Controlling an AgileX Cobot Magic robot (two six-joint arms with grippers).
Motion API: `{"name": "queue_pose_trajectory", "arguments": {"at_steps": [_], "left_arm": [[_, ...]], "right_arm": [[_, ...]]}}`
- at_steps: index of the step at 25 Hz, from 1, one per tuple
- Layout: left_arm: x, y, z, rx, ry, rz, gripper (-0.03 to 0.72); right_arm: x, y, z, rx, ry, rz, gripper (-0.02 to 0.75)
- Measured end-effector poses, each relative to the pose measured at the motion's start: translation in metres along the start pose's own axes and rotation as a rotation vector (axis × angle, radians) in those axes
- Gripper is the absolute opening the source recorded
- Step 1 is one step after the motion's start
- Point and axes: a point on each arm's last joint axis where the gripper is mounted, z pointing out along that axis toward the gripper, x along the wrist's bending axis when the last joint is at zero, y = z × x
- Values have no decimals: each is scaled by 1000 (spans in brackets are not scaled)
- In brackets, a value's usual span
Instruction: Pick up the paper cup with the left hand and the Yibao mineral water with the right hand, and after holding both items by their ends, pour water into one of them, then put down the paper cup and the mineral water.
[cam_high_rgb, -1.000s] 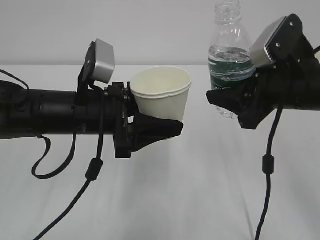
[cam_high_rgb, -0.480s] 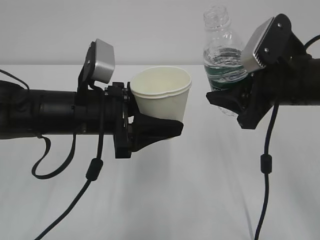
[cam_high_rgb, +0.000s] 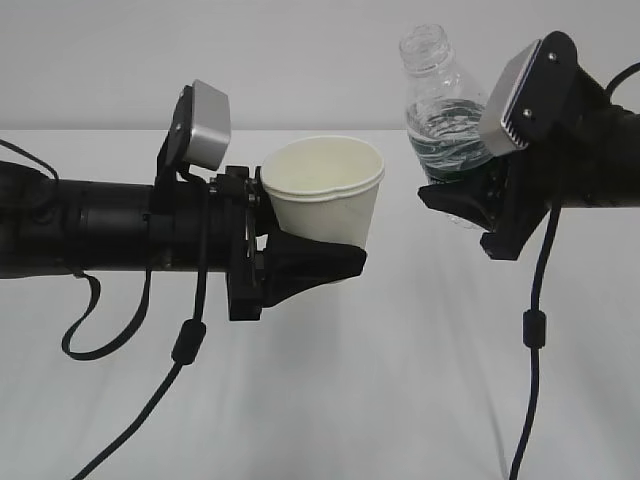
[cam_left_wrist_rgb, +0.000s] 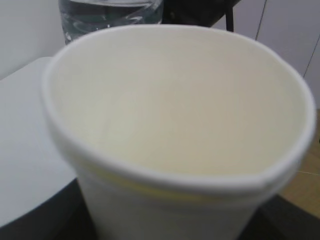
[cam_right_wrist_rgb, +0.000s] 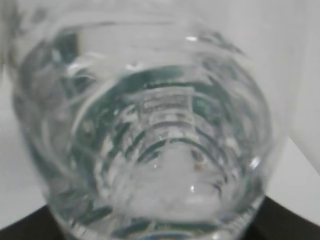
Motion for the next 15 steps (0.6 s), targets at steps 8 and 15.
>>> {"name": "queue_pose_trajectory", "arguments": {"at_steps": [8,15], "left_arm": [[-1,0,0,5,-7,5,469],[-1,0,0,6,-11,6,469]], "right_arm": [[-7,7,0,-5,-5,-66,417],[-9,8,-1,4,-4,-107,417]]}}
